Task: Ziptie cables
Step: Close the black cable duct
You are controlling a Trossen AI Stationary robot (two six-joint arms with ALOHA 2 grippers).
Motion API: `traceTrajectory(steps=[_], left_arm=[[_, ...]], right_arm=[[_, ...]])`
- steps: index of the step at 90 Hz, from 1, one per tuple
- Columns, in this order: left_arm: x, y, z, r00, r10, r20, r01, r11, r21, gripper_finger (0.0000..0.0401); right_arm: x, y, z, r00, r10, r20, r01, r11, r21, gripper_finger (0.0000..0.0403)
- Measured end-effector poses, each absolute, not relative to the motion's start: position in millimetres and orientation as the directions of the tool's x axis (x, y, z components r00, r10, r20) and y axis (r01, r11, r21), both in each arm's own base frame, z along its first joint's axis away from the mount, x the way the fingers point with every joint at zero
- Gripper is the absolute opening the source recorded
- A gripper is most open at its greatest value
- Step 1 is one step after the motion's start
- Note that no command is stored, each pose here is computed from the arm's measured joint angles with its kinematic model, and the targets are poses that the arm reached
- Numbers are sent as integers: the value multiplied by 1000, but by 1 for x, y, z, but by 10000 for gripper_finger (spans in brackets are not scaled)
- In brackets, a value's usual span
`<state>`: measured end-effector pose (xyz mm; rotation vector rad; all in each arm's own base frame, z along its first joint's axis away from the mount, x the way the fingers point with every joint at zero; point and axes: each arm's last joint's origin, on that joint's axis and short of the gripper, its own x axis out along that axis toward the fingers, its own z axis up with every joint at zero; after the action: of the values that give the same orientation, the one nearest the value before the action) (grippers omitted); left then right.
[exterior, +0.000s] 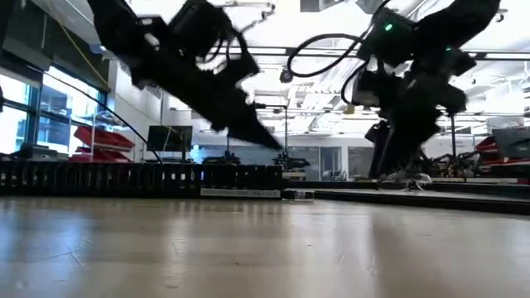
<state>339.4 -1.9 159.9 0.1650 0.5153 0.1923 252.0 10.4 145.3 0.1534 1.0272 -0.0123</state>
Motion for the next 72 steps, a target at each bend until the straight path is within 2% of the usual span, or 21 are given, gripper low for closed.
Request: traceTrajectory(steps=[11,21,29,48,59,72], left_arm=[[340,-11,170,874,201,-443,-111,969,220,289],[342,-18,172,882,182,-435,-92,971,220,289],[342,-24,173,887,168,-430,-78,972,220,289],[342,-38,175,902,151,-404,-41,962,269,289],[341,-47,178,917,121,-381,9,946,323,289],[343,-51,176,921,106,-375,49,923,383,289]], right_arm=[[257,27,139,534,-4,-845,140,987,84,154],[256,31,122,466,-49,-884,225,972,65,124],[261,32,113,456,-56,-888,245,967,65,100],[266,33,104,457,-6,-889,235,965,114,12],[262,33,115,470,41,-882,196,969,149,2],[252,31,139,486,199,-851,87,958,274,1]])
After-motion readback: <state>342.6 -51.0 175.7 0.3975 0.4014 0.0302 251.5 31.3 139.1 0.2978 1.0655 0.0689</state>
